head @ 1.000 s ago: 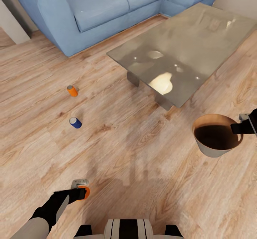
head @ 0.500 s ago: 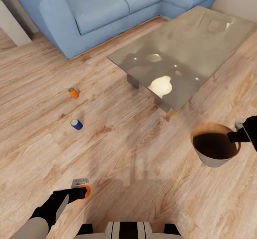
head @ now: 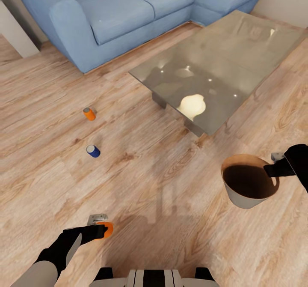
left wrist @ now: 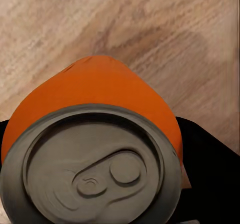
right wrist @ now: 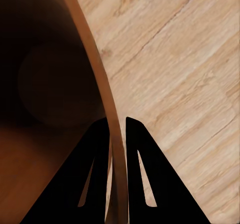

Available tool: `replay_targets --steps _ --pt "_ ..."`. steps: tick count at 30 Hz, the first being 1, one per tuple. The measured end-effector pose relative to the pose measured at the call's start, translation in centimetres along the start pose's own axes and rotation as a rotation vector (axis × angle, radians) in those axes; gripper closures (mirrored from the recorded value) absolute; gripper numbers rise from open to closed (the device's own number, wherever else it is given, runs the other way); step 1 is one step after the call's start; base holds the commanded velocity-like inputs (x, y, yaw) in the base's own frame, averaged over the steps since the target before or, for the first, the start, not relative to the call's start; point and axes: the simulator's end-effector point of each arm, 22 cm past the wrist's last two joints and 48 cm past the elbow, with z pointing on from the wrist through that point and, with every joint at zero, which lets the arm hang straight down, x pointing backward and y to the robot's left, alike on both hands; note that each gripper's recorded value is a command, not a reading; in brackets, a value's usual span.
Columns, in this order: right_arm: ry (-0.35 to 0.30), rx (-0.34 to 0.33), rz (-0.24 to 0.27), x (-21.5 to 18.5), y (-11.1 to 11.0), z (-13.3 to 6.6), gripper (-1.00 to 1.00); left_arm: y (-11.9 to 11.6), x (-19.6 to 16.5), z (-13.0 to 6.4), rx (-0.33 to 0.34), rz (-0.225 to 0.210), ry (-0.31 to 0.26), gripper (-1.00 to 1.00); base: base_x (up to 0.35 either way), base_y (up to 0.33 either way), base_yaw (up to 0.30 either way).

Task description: Put the three can of soda from the living room inside the tash can in the kitchen.

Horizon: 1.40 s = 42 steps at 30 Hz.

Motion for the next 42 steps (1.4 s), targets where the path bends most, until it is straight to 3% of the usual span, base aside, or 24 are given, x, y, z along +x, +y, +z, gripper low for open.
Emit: replay_targets --steps 11,15,20,26,31,33,35,39,40,42 --pt "0.019 -0.013 -0.025 1.1 0.3 -1.3 1.0 -2.7 -0.7 -2.4 0.113 0.002 -0.013 1.0 0.0 0.0 0.0" --pt "0.009 -0.086 -0.021 0.9 1.8 -2.3 1.0 -2.0 -3.5 -4.4 0.138 0.021 -0.047 1.0 0.0 0.0 0.0" --pt "0.004 -0.092 -0.038 0.7 1.8 -3.4 1.0 -1.8 -8.4 -8.0 0.156 0.044 -0.083 1.0 0.0 0.0 0.0" --pt "-0.003 -0.167 -0.049 0.1 5.9 -4.1 1.0 -2.1 -14.2 -14.4 0.284 0.035 -0.063 1.0 0.0 0.0 0.0" --pt "-0.006 -0.169 -0.073 -0.2 7.0 -4.9 1.0 -2.7 -17.4 -18.6 0.388 0.029 -0.064 1.0 0.0 0.0 0.0" --pt "-0.008 -0.19 -0.08 -0.3 8.3 -5.1 1.0 -4.2 -19.7 -21.0 0.468 0.018 -0.074 1.0 0.0 0.0 0.0" --pt "-0.007 -0.227 -0.07 -0.3 9.7 -5.5 1.0 -5.0 -20.9 -22.3 0.505 0.019 -0.079 1.0 0.0 0.0 0.0" --pt "0.005 -0.238 -0.098 0.3 11.6 -5.7 1.0 -7.1 -24.0 -25.4 0.588 0.019 -0.1 1.0 0.0 0.0 0.0" --pt "0.008 -0.235 -0.121 0.5 12.5 -5.5 1.0 -8.3 -25.6 -27.0 0.636 0.011 -0.105 1.0 0.0 0.0 0.0" --pt "0.01 -0.273 -0.117 0.6 14.3 -5.9 1.0 -9.7 -27.1 -28.9 0.687 0.007 -0.107 1.0 0.0 0.0 0.0"
